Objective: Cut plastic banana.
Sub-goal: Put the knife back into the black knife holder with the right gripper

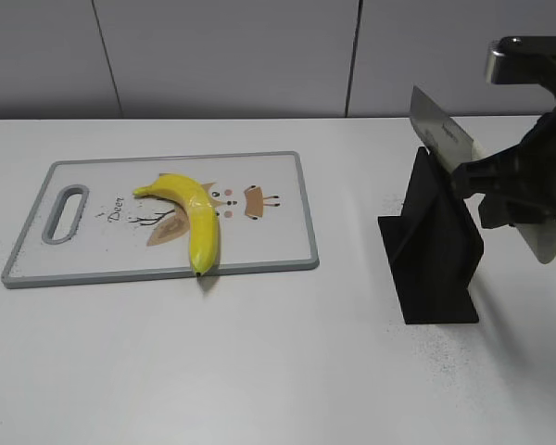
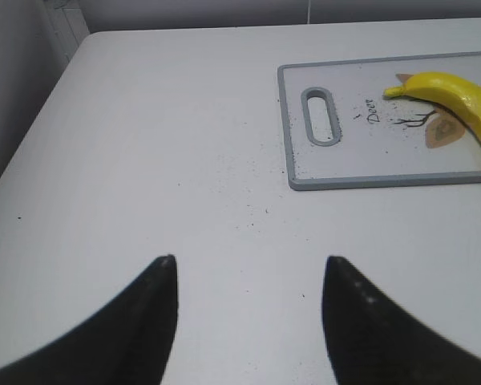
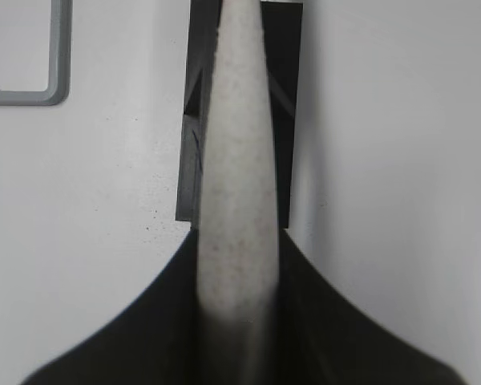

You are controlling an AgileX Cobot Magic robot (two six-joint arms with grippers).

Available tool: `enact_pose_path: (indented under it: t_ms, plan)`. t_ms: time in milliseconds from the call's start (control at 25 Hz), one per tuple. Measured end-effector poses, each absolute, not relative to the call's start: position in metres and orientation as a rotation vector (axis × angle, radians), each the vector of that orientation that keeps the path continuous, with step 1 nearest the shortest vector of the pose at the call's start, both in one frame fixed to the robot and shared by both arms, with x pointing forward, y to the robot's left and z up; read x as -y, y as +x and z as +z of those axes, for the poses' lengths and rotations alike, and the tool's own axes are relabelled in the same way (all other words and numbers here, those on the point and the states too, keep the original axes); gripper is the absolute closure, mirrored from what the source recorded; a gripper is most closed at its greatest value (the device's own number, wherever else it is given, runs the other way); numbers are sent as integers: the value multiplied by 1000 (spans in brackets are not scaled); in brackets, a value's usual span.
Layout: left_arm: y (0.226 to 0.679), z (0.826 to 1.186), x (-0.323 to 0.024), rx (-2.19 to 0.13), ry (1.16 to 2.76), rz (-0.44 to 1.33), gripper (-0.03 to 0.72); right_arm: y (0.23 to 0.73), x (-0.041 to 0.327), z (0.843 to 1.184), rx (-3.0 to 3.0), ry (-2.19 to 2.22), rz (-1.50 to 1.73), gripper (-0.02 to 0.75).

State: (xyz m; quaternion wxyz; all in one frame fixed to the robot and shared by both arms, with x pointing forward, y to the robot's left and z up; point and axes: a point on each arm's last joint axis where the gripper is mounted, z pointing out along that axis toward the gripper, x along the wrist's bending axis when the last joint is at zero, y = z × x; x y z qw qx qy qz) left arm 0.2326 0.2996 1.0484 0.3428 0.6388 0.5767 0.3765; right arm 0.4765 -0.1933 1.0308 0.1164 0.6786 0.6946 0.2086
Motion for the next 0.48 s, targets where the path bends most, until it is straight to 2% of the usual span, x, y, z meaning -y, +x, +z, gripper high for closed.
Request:
enact_pose_path:
  t_ms: [480]
  plan:
    - [233,1048,-300,-1499,1660,979,136,489,187,1004,-2072,2032,501,546]
